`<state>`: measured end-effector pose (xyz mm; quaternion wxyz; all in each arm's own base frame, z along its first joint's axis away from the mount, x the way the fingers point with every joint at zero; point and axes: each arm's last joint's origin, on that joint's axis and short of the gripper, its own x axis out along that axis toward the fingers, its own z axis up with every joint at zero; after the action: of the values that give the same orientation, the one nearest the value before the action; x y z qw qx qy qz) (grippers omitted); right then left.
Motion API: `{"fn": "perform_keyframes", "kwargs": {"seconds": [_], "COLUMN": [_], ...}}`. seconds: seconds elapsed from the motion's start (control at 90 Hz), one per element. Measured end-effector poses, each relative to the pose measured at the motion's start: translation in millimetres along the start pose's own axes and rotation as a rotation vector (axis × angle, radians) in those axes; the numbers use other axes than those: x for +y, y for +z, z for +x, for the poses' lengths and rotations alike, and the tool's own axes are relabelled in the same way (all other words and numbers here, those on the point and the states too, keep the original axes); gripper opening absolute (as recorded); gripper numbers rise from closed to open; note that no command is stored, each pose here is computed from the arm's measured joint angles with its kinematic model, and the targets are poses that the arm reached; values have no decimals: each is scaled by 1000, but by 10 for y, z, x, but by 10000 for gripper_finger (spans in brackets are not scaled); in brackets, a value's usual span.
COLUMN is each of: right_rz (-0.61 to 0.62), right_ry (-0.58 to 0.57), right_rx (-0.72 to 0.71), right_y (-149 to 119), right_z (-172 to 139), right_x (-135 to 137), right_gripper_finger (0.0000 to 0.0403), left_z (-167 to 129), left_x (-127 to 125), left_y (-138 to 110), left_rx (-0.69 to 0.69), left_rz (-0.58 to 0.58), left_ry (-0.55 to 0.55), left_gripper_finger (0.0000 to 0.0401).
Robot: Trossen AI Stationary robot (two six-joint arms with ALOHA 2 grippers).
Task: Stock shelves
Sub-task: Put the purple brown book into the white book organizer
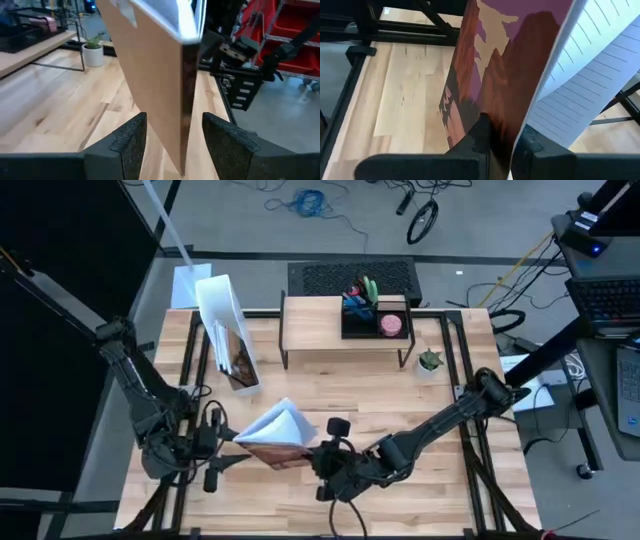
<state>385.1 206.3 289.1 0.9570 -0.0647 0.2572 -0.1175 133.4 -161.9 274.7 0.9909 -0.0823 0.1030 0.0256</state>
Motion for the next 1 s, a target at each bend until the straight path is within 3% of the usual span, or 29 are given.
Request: {"fn": "perform_keyframes", "kwargs": {"seconds": [0.211,0.389,0.478,0.622,0.833,1.0], "right_rz": [7,10,11,39,51,94], "right_ry": [9,11,12,8,-24,-82], "right_rx": [-5,-7,-8,-11,34,87], "right_y": [5,8,9,14,-15,-11], "right_z": [-5,-5,-5,2,-12,-201], "right_x": [10,11,12,5,-66,-202], "right_gripper_finger": [20,20,20,33,83,152], "left_z": [29,89,142,183,214,217], "left_x": [-54,-28,-2,29,64,116], "left_y": [201,232,238,253,248,208], "left_rx": [-121,-123,-117,-117,-113,-108], "left_rz": [35,48,51,65,80,97], "left_ry": [-50,-71,-69,-62,-22,110], "left_gripper_finger": [180,171,134,27,6,4]}}
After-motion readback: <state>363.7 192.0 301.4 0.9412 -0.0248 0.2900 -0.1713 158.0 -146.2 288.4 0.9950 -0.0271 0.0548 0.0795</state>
